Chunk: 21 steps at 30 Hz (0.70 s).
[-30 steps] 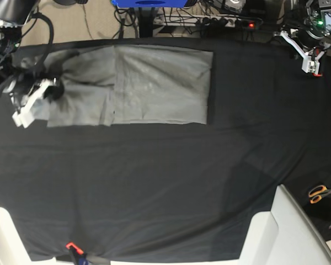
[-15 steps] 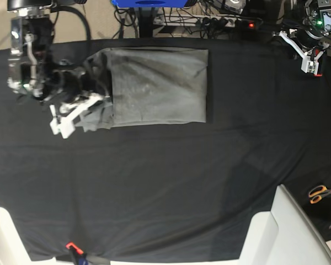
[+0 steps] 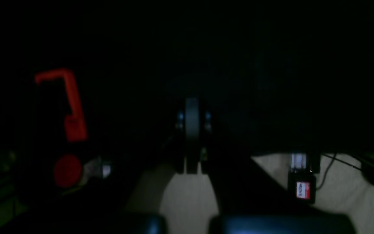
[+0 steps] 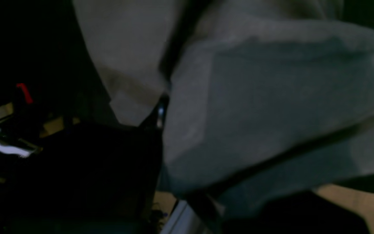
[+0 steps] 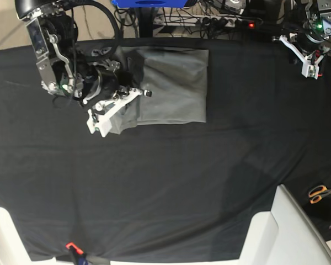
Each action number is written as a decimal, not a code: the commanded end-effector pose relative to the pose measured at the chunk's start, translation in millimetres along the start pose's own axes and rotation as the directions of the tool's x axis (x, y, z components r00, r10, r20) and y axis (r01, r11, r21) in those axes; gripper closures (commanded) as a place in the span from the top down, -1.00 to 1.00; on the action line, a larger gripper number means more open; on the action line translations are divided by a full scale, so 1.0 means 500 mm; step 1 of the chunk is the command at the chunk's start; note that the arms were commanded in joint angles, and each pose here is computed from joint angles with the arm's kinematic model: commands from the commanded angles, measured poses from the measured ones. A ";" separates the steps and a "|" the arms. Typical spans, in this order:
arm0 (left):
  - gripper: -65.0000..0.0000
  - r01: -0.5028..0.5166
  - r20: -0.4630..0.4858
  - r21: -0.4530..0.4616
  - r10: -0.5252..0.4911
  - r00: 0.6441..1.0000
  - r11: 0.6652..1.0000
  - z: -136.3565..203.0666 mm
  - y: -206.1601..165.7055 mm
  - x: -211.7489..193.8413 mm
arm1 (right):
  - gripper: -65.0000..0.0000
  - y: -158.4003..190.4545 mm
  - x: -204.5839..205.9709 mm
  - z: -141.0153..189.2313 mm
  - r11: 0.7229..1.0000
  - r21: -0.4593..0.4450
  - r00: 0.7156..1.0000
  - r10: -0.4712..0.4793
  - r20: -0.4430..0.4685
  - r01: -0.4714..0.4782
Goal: Fold the T-shirt properly
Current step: 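Fold the shirt's end over onto the stack with the right gripper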
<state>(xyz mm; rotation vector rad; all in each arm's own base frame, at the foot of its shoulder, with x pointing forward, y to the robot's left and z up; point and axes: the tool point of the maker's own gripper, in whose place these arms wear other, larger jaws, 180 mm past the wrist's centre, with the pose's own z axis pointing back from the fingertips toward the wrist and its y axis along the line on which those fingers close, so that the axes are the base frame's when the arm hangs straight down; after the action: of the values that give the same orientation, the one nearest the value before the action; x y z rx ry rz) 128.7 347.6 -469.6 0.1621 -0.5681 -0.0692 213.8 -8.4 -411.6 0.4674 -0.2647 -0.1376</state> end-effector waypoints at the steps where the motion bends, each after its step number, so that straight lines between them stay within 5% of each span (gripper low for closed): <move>1: -1.00 0.015 0.023 0.016 -0.016 1.000 1.000 0.007 0.015 0.015 | -0.99 0.025 0.015 0.006 0.999 0.032 1.000 0.006 0.017 -0.006; 21: -1.00 0.015 0.027 0.015 -0.015 1.000 1.000 0.007 0.014 0.018 | -0.98 -0.035 0.017 -0.047 0.990 -0.080 0.993 -0.114 0.001 0.114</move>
<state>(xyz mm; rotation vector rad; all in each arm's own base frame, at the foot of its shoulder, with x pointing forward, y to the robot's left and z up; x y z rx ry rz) 127.8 347.1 -469.6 0.1620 -0.5664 -0.0700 218.4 -18.1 -445.8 0.3863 -0.1981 -0.2641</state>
